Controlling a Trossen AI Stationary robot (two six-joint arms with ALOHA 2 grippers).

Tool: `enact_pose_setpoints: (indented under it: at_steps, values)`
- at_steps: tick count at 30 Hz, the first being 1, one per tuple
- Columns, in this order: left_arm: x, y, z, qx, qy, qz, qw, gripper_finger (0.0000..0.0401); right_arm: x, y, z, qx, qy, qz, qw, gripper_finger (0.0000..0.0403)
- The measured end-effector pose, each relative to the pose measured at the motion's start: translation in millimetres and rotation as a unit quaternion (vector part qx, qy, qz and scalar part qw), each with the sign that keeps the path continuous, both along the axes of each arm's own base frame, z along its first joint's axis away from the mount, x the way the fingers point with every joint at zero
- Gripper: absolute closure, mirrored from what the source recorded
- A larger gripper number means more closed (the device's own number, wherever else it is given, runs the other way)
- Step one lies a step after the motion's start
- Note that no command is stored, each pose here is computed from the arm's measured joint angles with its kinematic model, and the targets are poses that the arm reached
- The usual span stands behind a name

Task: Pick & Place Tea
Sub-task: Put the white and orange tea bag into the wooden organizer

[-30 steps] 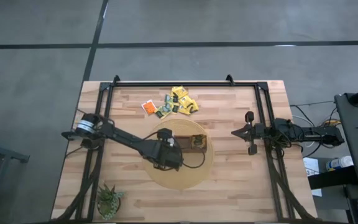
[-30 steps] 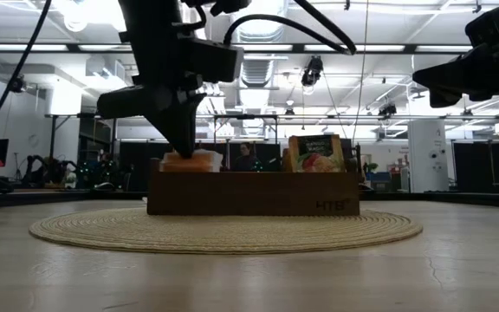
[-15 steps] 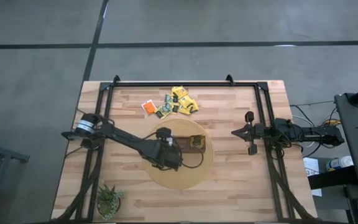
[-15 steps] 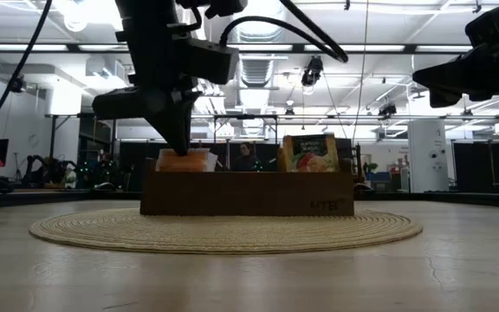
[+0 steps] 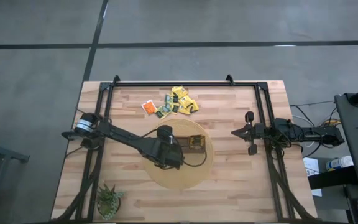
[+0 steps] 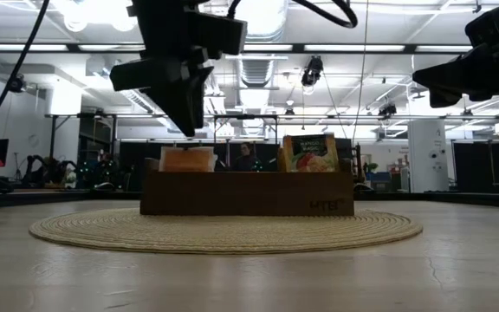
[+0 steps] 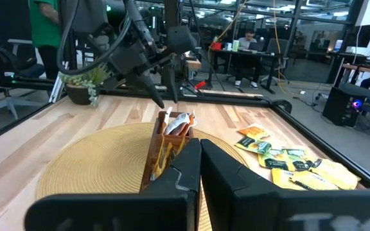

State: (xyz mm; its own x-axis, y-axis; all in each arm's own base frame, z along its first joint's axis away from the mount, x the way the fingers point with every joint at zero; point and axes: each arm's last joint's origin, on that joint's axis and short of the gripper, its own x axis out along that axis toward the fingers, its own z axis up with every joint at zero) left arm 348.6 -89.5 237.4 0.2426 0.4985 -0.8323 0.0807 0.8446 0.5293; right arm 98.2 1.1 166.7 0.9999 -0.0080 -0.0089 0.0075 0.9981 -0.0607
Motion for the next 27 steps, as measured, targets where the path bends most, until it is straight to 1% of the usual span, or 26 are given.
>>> enact_pose_setpoints:
  at_steps: [3,6,7,12,16,18,21,23,27]
  values:
    - [-2,1,2,0.014,0.003,0.010,1.000,0.0247,0,0,0,0.000,0.000,0.000,1.000,0.0394]
    - [-10,5,8,0.021,0.022,0.032,0.999,0.0236,0,0,0,0.000,0.000,0.000,1.000,0.0394]
    - [-12,7,12,0.020,0.019,0.043,0.999,0.0235,0,0,0,0.000,0.000,0.000,1.000,0.0394]
    - [-33,25,40,0.002,-0.031,0.091,0.995,0.0234,0,0,0,0.000,0.000,0.000,1.000,0.0394]
    - [-50,43,59,-0.013,-0.104,0.124,0.987,0.0234,0,0,0,0.000,-0.001,0.000,1.000,0.0394]
    - [-58,58,66,-0.028,-0.163,0.170,0.972,0.0234,0,0,0,0.000,0.000,0.000,1.000,0.0394]
    - [-72,87,70,-0.063,-0.236,0.263,0.933,0.0234,0,0,0,0.000,0.000,0.000,1.000,0.0394]
    - [-82,105,67,-0.089,-0.254,0.311,0.912,0.0234,0,0,0,0.000,0.000,0.000,1.000,0.0394]
    - [-103,143,53,-0.120,-0.249,0.377,0.884,0.0233,0,0,0,0.000,0.000,0.000,1.000,0.0394]
